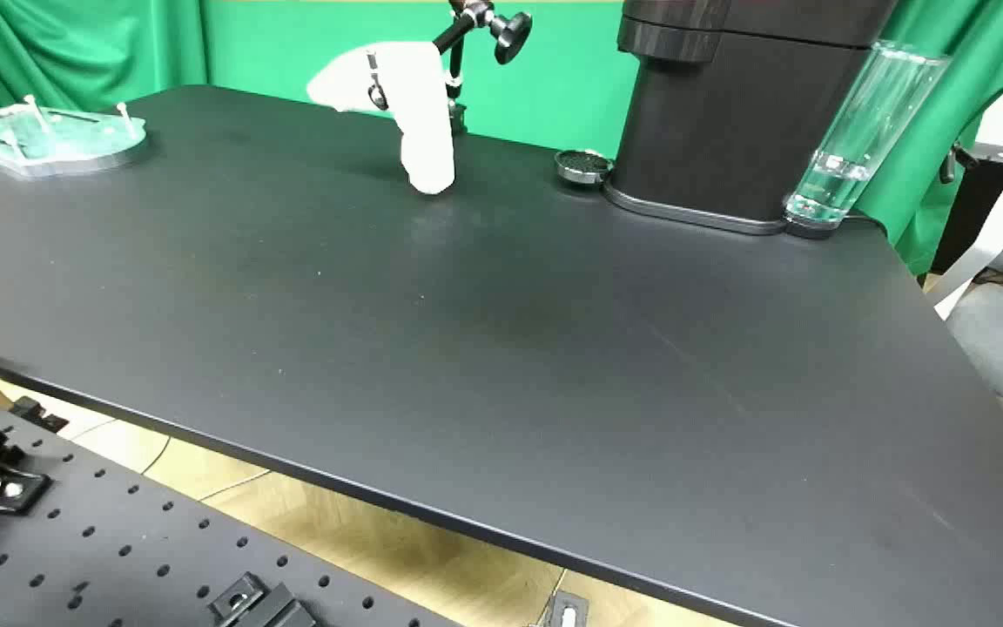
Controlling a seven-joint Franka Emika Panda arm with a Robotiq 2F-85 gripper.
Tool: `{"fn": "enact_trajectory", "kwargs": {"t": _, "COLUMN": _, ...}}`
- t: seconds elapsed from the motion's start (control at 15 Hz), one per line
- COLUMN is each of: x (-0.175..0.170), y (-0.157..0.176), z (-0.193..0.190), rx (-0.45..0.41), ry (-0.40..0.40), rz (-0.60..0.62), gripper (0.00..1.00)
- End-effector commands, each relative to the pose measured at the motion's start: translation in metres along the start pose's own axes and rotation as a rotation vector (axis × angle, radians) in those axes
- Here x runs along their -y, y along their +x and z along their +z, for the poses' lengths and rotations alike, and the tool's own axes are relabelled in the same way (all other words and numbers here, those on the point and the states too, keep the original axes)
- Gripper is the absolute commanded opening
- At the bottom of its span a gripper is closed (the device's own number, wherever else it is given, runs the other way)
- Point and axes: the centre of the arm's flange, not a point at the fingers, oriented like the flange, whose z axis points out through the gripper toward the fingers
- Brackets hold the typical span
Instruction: Pick up the white cloth and put it on the table top
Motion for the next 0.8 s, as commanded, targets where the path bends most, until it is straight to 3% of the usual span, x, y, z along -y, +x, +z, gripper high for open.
{"fn": "enact_trajectory", "kwargs": {"t": 0.0, "x": 0.0000, "y": 0.0001, "z": 0.0001, "rx": 0.000, "ry": 0.000, "rz": 0.000, "gripper": 1.00}}
{"fn": "enact_trajectory", "kwargs": {"t": 0.73, "x": 0.0013, "y": 0.0048, "z": -0.0004, "rx": -0.017, "ry": -0.004, "rz": 0.006, "gripper": 1.00}}
